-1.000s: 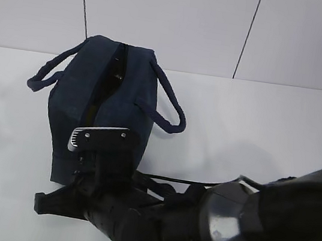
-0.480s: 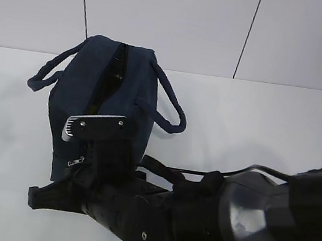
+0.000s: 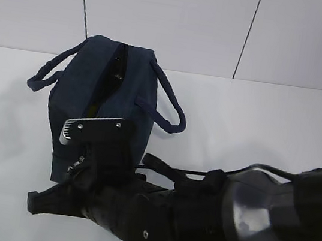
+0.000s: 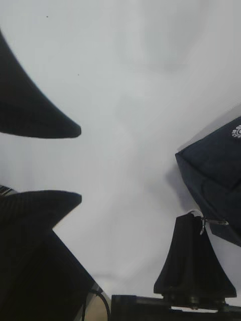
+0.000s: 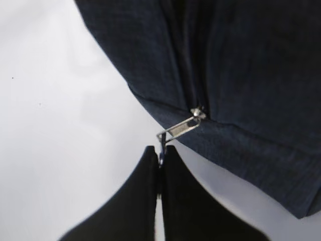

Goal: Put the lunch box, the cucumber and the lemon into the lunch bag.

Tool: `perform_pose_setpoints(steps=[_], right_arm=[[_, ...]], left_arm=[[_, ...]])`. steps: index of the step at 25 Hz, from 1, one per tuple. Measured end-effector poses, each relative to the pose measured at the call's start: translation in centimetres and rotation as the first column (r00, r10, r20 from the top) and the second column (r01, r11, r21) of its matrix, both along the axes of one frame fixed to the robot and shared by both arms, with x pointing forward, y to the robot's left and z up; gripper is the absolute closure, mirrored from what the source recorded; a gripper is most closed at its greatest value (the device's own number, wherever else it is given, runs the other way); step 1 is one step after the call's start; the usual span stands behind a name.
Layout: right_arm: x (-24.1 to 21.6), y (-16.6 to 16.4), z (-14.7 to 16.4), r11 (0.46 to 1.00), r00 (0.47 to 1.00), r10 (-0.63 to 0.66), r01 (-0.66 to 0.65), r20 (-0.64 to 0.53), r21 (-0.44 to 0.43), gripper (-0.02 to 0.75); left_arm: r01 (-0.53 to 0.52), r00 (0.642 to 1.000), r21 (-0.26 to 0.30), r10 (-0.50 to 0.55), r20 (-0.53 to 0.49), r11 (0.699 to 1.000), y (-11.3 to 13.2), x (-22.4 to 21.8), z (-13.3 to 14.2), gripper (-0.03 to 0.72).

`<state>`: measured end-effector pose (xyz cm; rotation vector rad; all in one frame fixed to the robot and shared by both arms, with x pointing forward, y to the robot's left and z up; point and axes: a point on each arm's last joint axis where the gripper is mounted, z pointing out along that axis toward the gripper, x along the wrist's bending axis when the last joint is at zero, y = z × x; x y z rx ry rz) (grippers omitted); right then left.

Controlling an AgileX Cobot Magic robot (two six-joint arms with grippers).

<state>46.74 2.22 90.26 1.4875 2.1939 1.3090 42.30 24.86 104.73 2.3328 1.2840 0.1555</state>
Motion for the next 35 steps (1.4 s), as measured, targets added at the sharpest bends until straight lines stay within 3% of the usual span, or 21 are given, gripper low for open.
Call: perform_pose_setpoints(steps=[24, 31, 35], right_arm=[[0.3, -0.7, 3.6, 0.998, 0.991, 0.050, -0.046, 0.123, -0.037, 0.751], [0.3, -0.9, 4.5, 0.998, 0.987, 0.058, -0.053, 0.147, -0.039, 0.751], [0.3, -0.9, 4.8, 0.998, 0.987, 0.057, -0.051, 0.153, -0.038, 0.751]], left_arm=[[0.072, 0.994, -0.106, -0.080, -0.074, 0.992, -2.1, 3.9, -4.1, 0.428], [0.158, 0.983, -0.095, -0.166, -0.082, 0.983, -3.9, 4.3, -5.6, 0.422], [0.157, 0.986, -0.074, -0.161, -0.051, 0.985, -4.3, 5.2, -6.5, 0.421]])
